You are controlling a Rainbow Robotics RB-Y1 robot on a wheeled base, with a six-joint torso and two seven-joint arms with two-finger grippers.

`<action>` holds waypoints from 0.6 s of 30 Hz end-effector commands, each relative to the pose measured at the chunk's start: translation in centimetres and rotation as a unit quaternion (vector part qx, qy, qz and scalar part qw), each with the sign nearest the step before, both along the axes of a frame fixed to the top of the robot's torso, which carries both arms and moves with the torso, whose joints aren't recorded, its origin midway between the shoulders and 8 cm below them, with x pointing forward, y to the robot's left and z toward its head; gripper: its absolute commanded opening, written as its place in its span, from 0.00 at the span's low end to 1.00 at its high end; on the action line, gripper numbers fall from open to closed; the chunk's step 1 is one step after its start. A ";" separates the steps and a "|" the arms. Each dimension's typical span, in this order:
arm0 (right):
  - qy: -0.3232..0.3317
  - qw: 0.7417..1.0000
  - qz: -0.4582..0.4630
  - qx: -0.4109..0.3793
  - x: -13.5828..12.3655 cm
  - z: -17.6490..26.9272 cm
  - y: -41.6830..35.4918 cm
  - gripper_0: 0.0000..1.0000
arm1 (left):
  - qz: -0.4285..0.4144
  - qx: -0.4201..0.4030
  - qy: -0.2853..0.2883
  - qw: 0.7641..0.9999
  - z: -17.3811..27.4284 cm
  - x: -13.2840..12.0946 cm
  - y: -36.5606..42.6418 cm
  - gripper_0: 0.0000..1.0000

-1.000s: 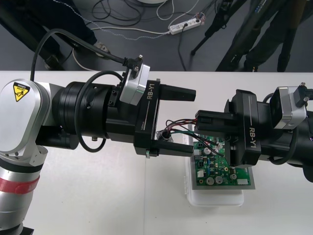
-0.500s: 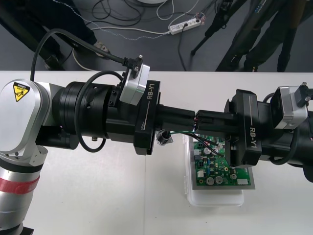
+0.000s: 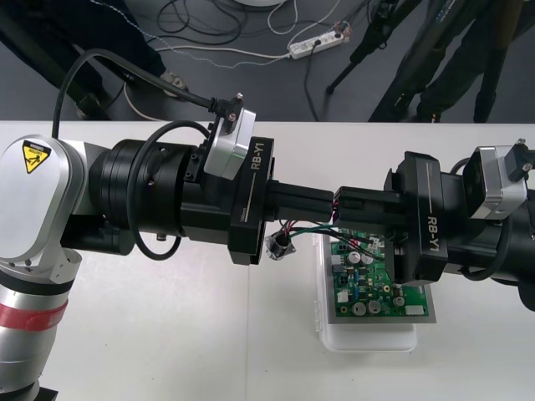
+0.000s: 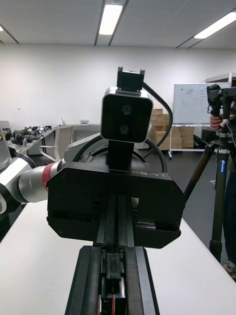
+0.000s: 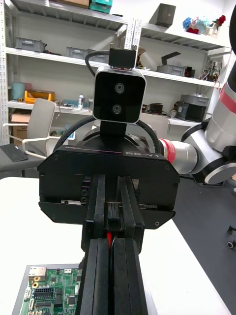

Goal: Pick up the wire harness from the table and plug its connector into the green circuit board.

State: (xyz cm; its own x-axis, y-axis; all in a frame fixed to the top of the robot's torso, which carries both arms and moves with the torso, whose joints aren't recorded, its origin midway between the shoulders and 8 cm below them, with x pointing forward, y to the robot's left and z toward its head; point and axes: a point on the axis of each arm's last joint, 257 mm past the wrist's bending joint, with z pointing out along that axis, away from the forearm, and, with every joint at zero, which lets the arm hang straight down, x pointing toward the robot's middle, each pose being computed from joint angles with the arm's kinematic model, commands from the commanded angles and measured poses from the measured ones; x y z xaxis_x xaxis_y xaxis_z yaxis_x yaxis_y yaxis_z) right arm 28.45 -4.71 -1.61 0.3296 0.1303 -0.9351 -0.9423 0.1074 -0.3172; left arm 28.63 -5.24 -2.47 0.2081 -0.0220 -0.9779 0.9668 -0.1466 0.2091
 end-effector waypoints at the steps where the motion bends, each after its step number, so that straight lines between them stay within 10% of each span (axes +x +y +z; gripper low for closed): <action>1: -0.008 1.000 0.025 0.010 -2.0 0.7 0.8 0.00 | 0.000 -0.020 -0.003 1.000 1.0 -0.2 -0.6 0.00; 3: -0.006 1.000 0.025 0.009 -2.0 0.6 0.8 0.00 | -0.001 -0.020 -0.005 1.000 1.1 -0.3 -0.6 0.00; 6: -0.003 1.000 0.022 0.008 -1.9 0.5 0.6 0.70 | -0.002 -0.022 -0.006 1.000 1.1 -0.3 -0.5 0.00; 9: -0.003 1.000 0.021 0.007 -1.8 0.5 0.5 0.99 | -0.002 -0.023 -0.007 1.000 1.1 -0.3 -0.5 0.00; 18: 0.000 1.000 0.022 0.006 -1.7 0.2 0.5 1.00 | -0.003 -0.023 -0.012 1.000 1.1 -0.4 -0.5 0.00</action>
State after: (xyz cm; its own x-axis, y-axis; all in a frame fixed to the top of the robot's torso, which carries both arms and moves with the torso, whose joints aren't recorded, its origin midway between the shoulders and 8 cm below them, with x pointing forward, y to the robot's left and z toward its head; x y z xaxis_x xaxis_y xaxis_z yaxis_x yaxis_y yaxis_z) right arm 28.22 -4.73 -1.75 0.3250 0.1316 -0.9365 -0.9442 0.1002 -0.3137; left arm 28.49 -5.23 -2.32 0.2048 -0.0290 -0.9784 0.9667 -0.1506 0.2068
